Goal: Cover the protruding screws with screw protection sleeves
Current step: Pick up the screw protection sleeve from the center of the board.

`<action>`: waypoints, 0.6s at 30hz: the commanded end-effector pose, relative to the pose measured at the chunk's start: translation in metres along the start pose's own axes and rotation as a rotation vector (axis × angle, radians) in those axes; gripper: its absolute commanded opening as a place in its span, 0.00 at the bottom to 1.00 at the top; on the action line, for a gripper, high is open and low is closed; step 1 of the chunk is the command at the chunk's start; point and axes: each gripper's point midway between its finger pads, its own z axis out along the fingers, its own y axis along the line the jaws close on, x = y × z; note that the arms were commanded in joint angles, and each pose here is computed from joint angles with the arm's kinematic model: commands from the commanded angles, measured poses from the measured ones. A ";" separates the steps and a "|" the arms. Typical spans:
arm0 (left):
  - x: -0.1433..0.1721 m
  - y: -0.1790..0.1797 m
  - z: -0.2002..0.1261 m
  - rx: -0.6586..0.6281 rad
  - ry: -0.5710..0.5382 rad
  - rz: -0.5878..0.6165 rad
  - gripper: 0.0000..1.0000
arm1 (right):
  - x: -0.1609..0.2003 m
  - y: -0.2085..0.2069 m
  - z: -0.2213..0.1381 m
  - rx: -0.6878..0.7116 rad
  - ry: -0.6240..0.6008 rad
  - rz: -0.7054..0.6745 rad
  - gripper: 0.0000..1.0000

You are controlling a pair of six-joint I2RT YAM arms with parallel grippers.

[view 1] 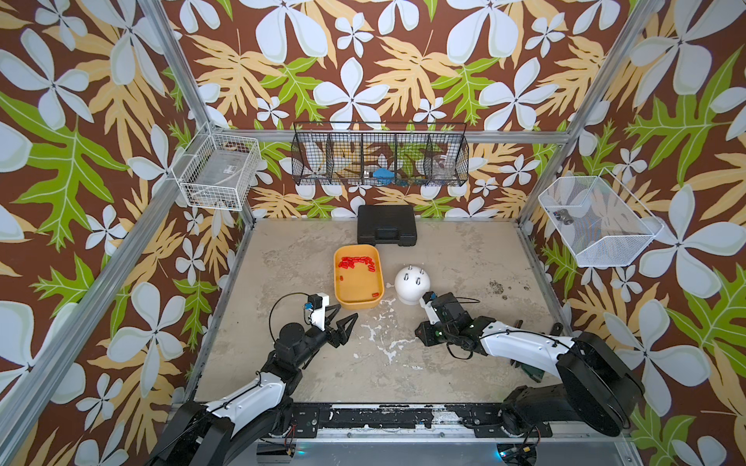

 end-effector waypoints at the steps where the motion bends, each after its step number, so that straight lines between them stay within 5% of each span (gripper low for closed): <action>1: -0.007 -0.002 0.001 0.009 -0.021 0.013 0.76 | -0.003 -0.006 0.004 0.037 0.003 -0.037 0.29; 12: -0.006 -0.004 0.002 0.019 -0.014 0.016 0.76 | 0.008 -0.008 0.011 0.028 0.031 -0.035 0.23; 18: -0.006 -0.004 0.003 0.019 -0.011 0.015 0.76 | 0.004 0.005 0.011 -0.028 0.039 -0.048 0.12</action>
